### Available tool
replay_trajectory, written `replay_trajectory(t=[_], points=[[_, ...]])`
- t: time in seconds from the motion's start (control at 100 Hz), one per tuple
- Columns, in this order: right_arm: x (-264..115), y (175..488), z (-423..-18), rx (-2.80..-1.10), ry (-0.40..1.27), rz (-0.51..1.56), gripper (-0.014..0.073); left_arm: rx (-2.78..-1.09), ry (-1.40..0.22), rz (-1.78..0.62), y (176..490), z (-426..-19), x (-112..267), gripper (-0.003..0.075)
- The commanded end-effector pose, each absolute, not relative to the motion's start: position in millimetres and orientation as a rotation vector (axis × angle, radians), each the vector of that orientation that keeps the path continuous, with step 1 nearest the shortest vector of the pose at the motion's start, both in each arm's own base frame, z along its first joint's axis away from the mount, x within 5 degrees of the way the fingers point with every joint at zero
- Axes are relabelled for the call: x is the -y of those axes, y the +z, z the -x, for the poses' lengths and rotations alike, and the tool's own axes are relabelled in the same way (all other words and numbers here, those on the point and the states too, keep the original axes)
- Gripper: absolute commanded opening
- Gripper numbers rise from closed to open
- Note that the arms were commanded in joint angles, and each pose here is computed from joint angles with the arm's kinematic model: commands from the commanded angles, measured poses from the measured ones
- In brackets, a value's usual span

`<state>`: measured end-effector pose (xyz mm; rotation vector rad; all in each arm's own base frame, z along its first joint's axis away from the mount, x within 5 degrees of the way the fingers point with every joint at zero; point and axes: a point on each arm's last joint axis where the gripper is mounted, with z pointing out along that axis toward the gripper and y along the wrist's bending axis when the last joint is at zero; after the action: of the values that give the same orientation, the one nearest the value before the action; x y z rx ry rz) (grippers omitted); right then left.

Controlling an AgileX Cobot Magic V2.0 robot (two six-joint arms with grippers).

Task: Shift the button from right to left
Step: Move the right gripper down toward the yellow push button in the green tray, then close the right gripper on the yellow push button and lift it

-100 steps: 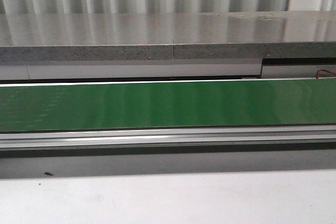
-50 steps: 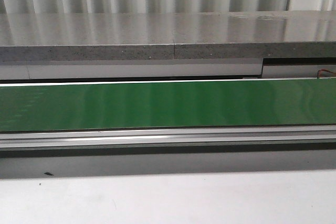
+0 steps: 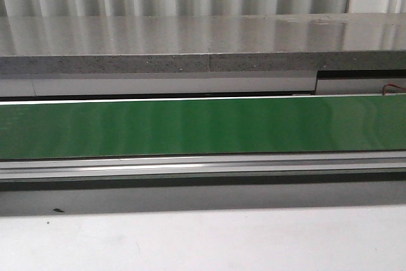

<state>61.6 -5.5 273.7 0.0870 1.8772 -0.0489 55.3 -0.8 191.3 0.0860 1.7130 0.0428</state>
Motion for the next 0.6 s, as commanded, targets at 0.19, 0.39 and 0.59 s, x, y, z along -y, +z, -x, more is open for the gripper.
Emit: replay_trajectory(t=[0.19, 0.39, 0.59], points=[[8.5, 313.4, -101.2, -2.028, -0.050, -0.099, -0.0060, -1.647, 0.037, -0.088, 186.4, -55.2, 1.4, -0.0021], [10.2, 313.0, -127.2, -2.222, -0.044, -0.113, -0.0060, -1.647, 0.037, -0.088, 186.4, -55.2, 1.4, -0.0021], [12.1, 309.7, -156.0, -2.380, -0.042, -0.123, 0.0009, -1.647, 0.037, -0.088, 186.4, -55.2, 1.4, -0.0021]])
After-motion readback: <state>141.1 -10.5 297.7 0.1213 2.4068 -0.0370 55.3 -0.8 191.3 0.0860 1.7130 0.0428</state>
